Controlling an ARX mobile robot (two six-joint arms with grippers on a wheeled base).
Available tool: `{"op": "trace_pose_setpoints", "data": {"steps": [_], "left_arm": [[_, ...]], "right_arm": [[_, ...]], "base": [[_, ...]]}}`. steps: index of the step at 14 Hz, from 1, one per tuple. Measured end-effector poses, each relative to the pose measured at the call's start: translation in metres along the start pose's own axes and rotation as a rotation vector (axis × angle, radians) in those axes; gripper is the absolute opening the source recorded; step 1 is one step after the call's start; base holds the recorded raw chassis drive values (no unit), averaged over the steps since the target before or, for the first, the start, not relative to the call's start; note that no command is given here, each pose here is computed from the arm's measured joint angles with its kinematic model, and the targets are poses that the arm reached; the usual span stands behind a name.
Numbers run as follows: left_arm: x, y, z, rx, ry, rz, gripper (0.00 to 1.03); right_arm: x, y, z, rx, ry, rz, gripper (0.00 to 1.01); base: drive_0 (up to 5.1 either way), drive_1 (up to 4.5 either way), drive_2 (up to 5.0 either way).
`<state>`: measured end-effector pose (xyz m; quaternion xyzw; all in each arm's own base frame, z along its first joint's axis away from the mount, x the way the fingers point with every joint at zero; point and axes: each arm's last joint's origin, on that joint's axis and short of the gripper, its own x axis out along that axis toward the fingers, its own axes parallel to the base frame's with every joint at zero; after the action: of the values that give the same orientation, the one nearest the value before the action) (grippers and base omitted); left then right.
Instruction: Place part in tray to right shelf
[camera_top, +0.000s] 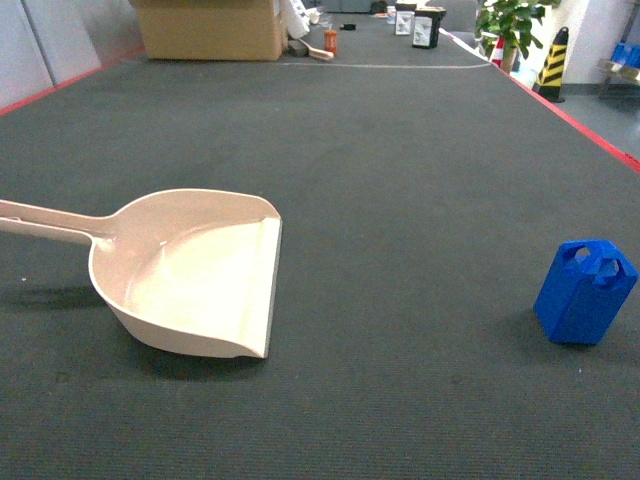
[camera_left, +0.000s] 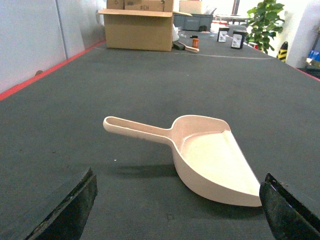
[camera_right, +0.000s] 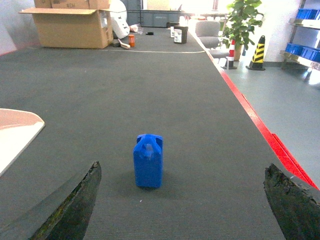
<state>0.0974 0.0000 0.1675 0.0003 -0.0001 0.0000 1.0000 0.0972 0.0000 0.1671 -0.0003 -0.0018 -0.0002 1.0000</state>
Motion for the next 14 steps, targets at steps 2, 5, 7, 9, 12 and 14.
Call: {"op": "trace_pose_setpoints", "data": {"steps": [2, 5, 7, 9, 12, 14], "left_arm": [[0.0000, 0.0000, 0.0000, 0.000, 0.000, 0.000, 0.98], [0.0000, 0.0000, 0.0000, 0.000, 0.000, 0.000, 0.98], [0.0000, 0.0000, 0.0000, 0.000, 0.000, 0.000, 0.98], [0.0000, 0.0000, 0.0000, 0.000, 0.000, 0.000, 0.98], [0.0000, 0.0000, 0.0000, 0.000, 0.000, 0.000, 0.98], [0.0000, 0.0000, 0.0000, 0.000, 0.000, 0.000, 0.98]], "right_arm": [[0.0000, 0.0000, 0.0000, 0.000, 0.000, 0.000, 0.98], [0.0000, 0.0000, 0.0000, 0.000, 0.000, 0.000, 0.98], [0.0000, 0.0000, 0.0000, 0.000, 0.000, 0.000, 0.98], [0.0000, 0.0000, 0.0000, 0.000, 0.000, 0.000, 0.98], [0.0000, 0.0000, 0.0000, 0.000, 0.000, 0.000, 0.98], [0.0000, 0.0000, 0.0000, 0.000, 0.000, 0.000, 0.98]], "base": [[0.0, 0.00, 0.0], [0.0, 0.00, 0.0], [0.0, 0.00, 0.0], [0.0, 0.00, 0.0], [0.0, 0.00, 0.0], [0.0, 0.00, 0.0]]}}
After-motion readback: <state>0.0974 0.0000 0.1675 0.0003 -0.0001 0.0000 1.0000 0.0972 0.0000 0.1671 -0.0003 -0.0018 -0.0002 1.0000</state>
